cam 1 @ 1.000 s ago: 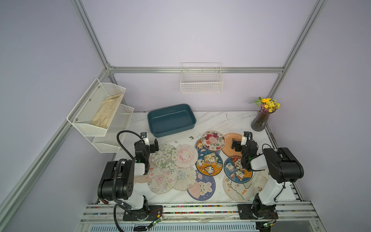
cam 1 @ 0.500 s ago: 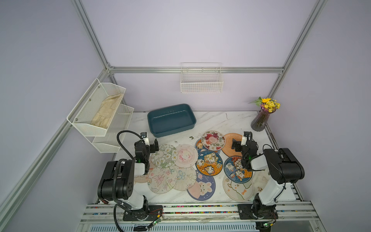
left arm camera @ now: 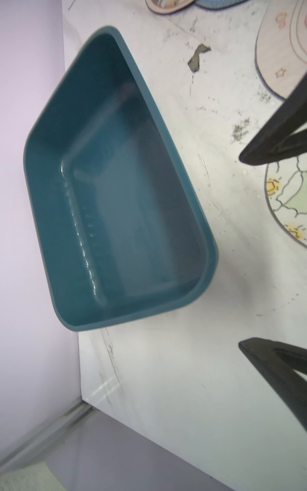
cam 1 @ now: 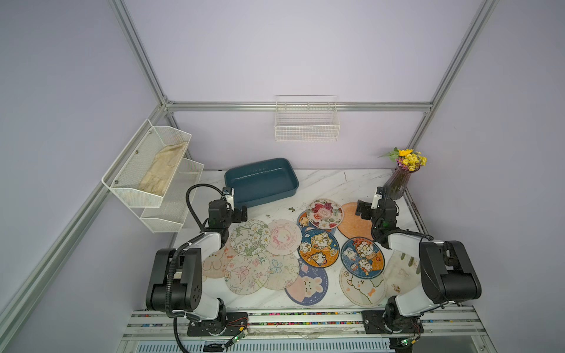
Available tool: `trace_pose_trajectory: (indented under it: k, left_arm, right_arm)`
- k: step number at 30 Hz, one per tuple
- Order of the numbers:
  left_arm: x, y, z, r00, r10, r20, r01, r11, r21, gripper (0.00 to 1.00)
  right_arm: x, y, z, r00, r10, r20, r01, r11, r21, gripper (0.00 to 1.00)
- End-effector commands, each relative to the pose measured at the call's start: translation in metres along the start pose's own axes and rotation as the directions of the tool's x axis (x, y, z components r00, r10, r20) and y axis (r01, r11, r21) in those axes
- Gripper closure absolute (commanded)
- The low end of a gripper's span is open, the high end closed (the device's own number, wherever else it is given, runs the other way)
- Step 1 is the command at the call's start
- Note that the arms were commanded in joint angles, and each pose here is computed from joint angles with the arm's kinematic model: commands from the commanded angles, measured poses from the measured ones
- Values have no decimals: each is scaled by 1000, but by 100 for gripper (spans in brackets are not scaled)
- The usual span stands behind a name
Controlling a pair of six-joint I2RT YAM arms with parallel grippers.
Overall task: Put the coasters into the storage box
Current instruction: Move the storage box to the center of the board.
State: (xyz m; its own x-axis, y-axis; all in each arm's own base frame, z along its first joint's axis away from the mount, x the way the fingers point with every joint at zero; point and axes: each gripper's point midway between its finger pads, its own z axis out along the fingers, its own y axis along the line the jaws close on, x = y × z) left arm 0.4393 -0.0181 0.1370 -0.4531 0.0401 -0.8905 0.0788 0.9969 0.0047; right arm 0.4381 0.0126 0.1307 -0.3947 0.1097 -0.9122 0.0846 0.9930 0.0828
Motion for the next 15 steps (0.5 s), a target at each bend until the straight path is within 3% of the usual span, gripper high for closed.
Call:
trace_pose_trajectory:
  k: [1, 15]
  left_arm:
    - [-50, -35, 8, 1000, 2, 23, -4, 997, 82, 0]
    - [-97, -169, 86, 994, 12, -110, 29, 930, 365, 0]
  right_arm:
    - [11, -1, -3, 993, 36, -115, -34, 999, 22, 3]
    - [-3, 28, 5, 981, 26, -193, -39, 997, -63, 3]
